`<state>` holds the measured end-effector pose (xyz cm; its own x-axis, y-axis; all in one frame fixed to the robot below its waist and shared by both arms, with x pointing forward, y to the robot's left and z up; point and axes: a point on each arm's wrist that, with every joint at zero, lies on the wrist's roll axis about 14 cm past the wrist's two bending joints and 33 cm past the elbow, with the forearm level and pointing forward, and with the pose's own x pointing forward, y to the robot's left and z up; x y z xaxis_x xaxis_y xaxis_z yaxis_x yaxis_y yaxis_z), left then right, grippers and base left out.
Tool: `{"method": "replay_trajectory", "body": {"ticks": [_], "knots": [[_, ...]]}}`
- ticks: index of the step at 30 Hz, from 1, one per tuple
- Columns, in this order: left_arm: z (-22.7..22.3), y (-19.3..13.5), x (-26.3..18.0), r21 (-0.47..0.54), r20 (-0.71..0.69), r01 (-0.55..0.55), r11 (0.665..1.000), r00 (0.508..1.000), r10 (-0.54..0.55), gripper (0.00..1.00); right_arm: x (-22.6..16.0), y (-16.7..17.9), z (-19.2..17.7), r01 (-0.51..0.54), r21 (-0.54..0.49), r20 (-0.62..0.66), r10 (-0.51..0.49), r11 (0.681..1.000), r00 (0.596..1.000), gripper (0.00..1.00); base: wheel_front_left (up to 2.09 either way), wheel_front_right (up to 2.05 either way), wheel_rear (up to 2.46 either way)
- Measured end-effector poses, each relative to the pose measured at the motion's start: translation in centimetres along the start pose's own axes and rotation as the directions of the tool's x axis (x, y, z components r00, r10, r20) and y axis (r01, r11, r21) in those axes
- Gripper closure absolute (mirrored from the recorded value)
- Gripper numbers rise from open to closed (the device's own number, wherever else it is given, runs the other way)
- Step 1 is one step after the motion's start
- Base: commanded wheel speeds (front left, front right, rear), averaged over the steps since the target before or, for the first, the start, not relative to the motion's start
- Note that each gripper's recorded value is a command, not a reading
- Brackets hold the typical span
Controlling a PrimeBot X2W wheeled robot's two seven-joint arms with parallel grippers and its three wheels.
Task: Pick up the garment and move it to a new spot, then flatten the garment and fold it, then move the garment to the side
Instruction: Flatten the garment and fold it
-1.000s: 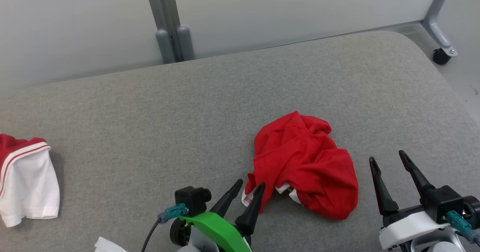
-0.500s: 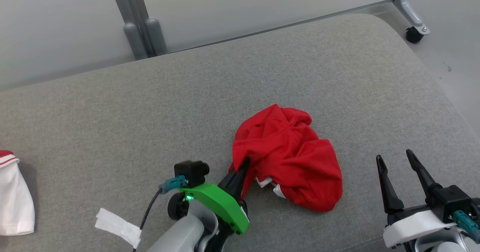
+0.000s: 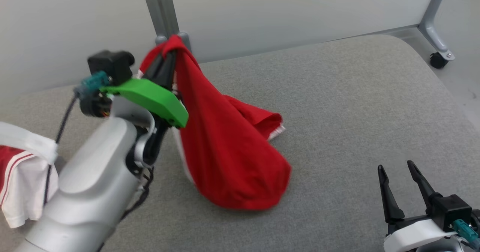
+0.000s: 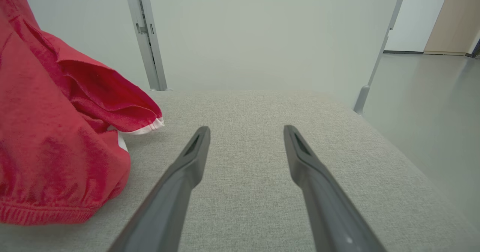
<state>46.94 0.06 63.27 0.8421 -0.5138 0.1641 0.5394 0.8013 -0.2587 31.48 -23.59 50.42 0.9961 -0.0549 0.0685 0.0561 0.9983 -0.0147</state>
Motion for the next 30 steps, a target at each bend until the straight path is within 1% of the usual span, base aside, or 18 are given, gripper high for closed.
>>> {"method": "replay_trajectory", "body": {"ticks": [2,3,5,6,7,9,11,14,17,18,19,21,23,24,26,28,30], "knots": [[3.0,0.9,0.2,0.078,0.044,-0.031,0.996,0.999,0.028,1.0,0.0,0.4,0.0,-0.012,0.004,0.002,0.012,1.0,1.0,0.0,0.0,0.0,0.0],[4.7,1.6,0.2,0.148,0.069,-0.059,0.987,0.996,0.049,1.0,0.1,0.7,0.1,-0.02,0.006,0.006,0.02,1.0,1.0,0.0,0.0,0.0,0.0],[7.4,2.5,0.1,0.223,0.113,-0.108,0.969,0.99,0.085,1.0,0.2,1.1,0.3,-0.031,0.01,0.012,0.031,0.999,0.999,0.0,0.0,0.0,0.0],[8.8,3.0,0.1,0.275,0.141,-0.139,0.951,0.985,0.103,1.0,0.2,1.2,0.3,-0.035,0.011,0.015,0.035,0.999,0.999,0.0,0.0,0.0,0.0],[10.0,3.2,0.1,0.305,0.164,-0.162,0.939,0.98,0.116,1.0,0.3,1.4,0.4,-0.04,0.012,0.016,0.04,0.999,0.999,0.0,0.0,0.0,0.0],[10.9,2.8,0.2,0.348,0.175,-0.174,0.921,0.977,0.118,1.0,0.3,1.6,0.4,-0.046,0.014,0.017,0.045,0.999,0.999,0.0,0.0,0.0,0.0],[10.1,1.7,0.5,0.348,0.153,-0.151,0.925,0.983,0.103,1.0,0.2,1.6,0.4,-0.046,0.018,0.017,0.046,0.999,0.999,0.0,0.0,0.0,0.0],[6.5,0.0,0.7,0.316,0.077,-0.096,0.944,0.994,0.075,1.0,0.2,1.6,0.2,-0.046,0.021,0.013,0.046,0.999,0.999,0.0,0.0,0.0,0.0],[-0.9,-2.7,0.1,0.249,-0.083,0.006,0.968,0.996,0.015,1.0,0.2,1.3,-0.1,-0.037,0.026,0.002,0.037,0.999,0.999,0.0,0.0,0.0,0.0],[-2.5,-3.4,-0.1,0.236,-0.118,0.031,0.971,0.993,-0.003,1.0,0.1,1.3,-0.2,-0.036,0.025,-0.001,0.036,0.999,0.999,0.0,0.0,0.0,0.0],[-5.3,-4.9,-0.6,0.205,-0.177,0.078,0.976,0.983,-0.042,1.0,0.2,1.3,-0.2,-0.036,0.026,-0.004,0.036,0.999,0.999,0.0,0.0,0.0,0.0],[-9.4,-7.7,-1.6,0.148,-0.271,0.153,0.977,0.956,-0.108,1.0,0.3,1.3,-0.3,-0.036,0.028,-0.005,0.036,0.999,0.999,0.0,0.0,0.0,0.0],[-13.2,-10.3,-3.0,0.086,-0.354,0.224,0.971,0.918,-0.181,1.0,0.5,1.3,-0.2,-0.033,0.032,-0.004,0.033,0.999,0.999,0.0,0.0,0.0,0.0],[-14.6,-11.8,-3.6,0.038,-0.382,0.267,0.963,0.894,-0.233,1.0,0.5,1.2,-0.2,-0.029,0.034,-0.005,0.029,0.999,1.0,0.0,0.0,0.0,0.0],[-16.6,-12.9,-4.7,-0.053,-0.421,0.294,0.954,0.86,-0.288,1.0,0.7,1.2,-0.1,-0.022,0.038,-0.002,0.022,0.999,1.0,0.0,0.0,0.0,0.0],[-18.0,-13.9,-5.4,-0.055,-0.436,0.353,0.934,0.833,-0.341,1.0,0.7,1.1,-0.2,-0.012,0.043,-0.007,0.012,0.999,1.0,0.0,0.0,0.0,0.0],[-17.5,-15.5,-5.3,-0.092,-0.383,0.395,0.914,0.833,-0.399,1.0,0.5,0.8,-0.5,0.006,0.049,-0.015,-0.005,0.999,1.0,0.0,0.0,0.0,0.0]]}}
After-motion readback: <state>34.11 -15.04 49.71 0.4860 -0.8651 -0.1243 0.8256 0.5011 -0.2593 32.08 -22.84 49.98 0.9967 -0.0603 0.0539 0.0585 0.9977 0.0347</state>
